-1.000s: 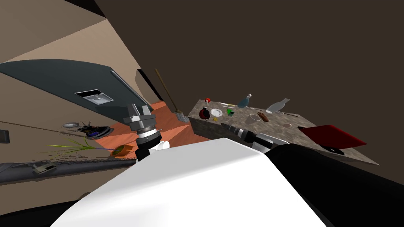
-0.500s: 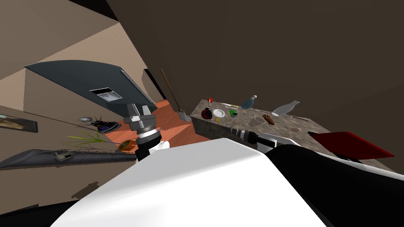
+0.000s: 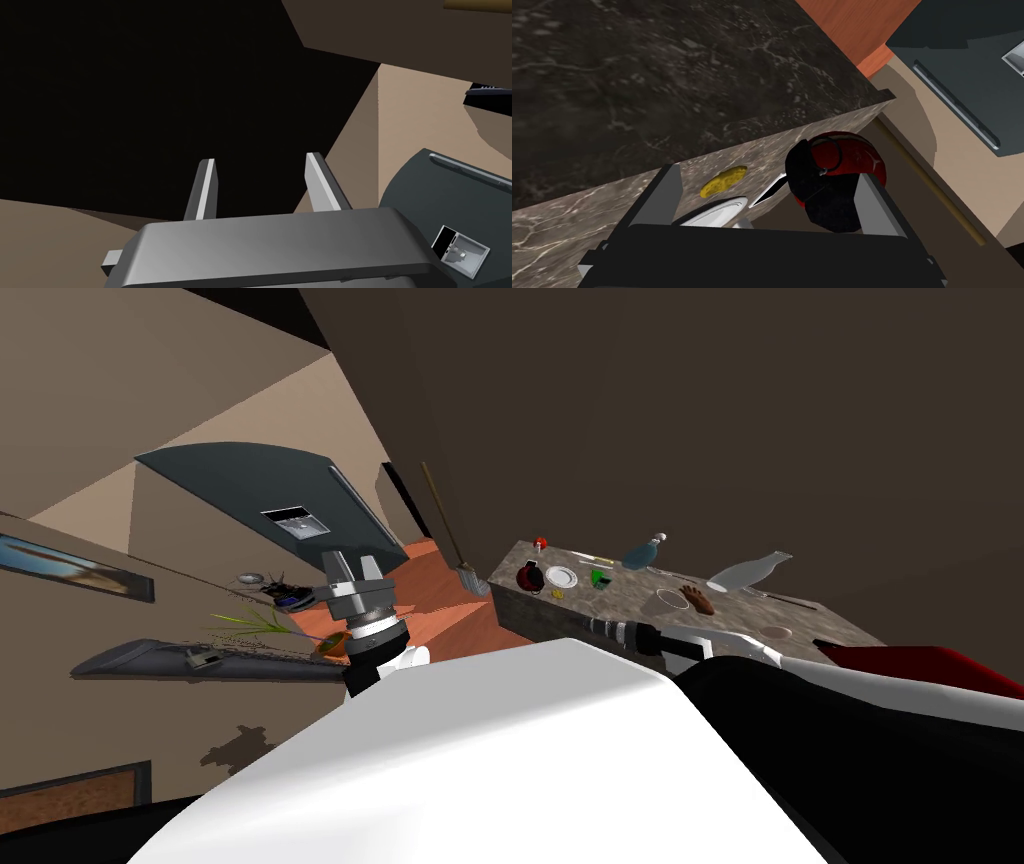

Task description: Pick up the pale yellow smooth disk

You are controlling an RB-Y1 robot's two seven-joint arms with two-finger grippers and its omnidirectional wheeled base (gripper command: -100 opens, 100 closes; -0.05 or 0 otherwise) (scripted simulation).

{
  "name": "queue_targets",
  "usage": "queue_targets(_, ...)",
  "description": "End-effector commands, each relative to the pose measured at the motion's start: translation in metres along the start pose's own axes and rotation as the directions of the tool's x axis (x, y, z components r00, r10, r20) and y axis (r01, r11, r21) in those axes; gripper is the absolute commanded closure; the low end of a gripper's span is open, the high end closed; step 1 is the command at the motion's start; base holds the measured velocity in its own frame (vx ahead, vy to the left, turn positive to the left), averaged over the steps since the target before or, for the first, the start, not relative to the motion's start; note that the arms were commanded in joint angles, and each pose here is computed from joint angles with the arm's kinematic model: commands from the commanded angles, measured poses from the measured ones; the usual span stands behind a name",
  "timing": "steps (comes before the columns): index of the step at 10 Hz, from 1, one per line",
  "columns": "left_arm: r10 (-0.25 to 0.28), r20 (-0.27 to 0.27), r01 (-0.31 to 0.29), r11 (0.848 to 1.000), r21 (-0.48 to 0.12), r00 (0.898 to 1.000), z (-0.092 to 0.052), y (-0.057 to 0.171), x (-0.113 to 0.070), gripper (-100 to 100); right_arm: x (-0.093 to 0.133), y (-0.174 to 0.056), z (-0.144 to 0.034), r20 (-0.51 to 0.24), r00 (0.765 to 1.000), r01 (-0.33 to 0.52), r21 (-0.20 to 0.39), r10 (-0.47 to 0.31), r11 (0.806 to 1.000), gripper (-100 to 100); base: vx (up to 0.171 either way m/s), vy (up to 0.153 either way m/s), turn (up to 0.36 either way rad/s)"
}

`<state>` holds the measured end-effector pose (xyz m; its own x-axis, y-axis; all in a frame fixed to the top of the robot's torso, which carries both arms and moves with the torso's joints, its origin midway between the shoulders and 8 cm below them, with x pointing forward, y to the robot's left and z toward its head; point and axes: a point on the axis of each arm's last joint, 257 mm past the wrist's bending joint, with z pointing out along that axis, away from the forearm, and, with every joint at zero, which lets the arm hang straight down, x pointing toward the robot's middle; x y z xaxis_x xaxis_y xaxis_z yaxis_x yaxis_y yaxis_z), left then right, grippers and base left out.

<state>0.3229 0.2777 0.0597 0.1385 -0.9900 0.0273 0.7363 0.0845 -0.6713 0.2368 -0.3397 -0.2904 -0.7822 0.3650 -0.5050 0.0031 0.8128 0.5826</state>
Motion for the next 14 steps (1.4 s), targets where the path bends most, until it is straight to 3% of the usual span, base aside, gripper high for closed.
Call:
queue_targets(1, 0.000, 0.000, 0.000, 1.000, 0.000, 1.000, 0.000, 0.000, 0.000, 0, 0.001, -0.010, -0.002, -0.035, 0.999, 0.020, 0.029, -0.019, 0.999, -100, 0.001, 0.007, 0.095)
queue_targets(2, 0.000, 0.000, 0.000, 1.000, 0.000, 1.000, 0.000, 0.000, 0.000, 0, 0.000, -0.011, -0.003, -0.054, 0.998, 0.041, 0.034, -0.039, 0.999, -100, 0.001, 0.003, -0.022)
queue_targets(5, 0.000, 0.000, 0.000, 1.000, 0.000, 1.000, 0.000, 0.000, 0.000, 0, 0.016, -0.041, -0.016, -0.146, 0.988, 0.066, 0.119, -0.048, 0.991, -100, 0.003, 0.009, 0.163)
queue_targets(7, 0.000, 0.000, 0.000, 1.000, 0.000, 1.000, 0.000, 0.000, 0.000, 0, 0.014, -0.042, -0.018, -0.177, 0.981, 0.102, 0.123, -0.079, 0.987, -100, 0.003, 0.002, 0.066)
queue_targets(12, 0.000, 0.000, 0.000, 1.000, 0.000, 1.000, 0.000, 0.000, 0.000, 0, 0.030, -0.079, -0.041, -0.315, 0.945, 0.163, 0.228, -0.086, 0.960, -100, 0.010, 0.003, 0.168)
queue_targets(14, 0.000, 0.000, 0.000, 1.000, 0.000, 1.000, 0.000, 0.000, 0.000, 0, 0.025, -0.079, -0.042, -0.338, 0.934, 0.197, 0.225, -0.114, 0.954, -100, 0.010, -0.002, 0.041)
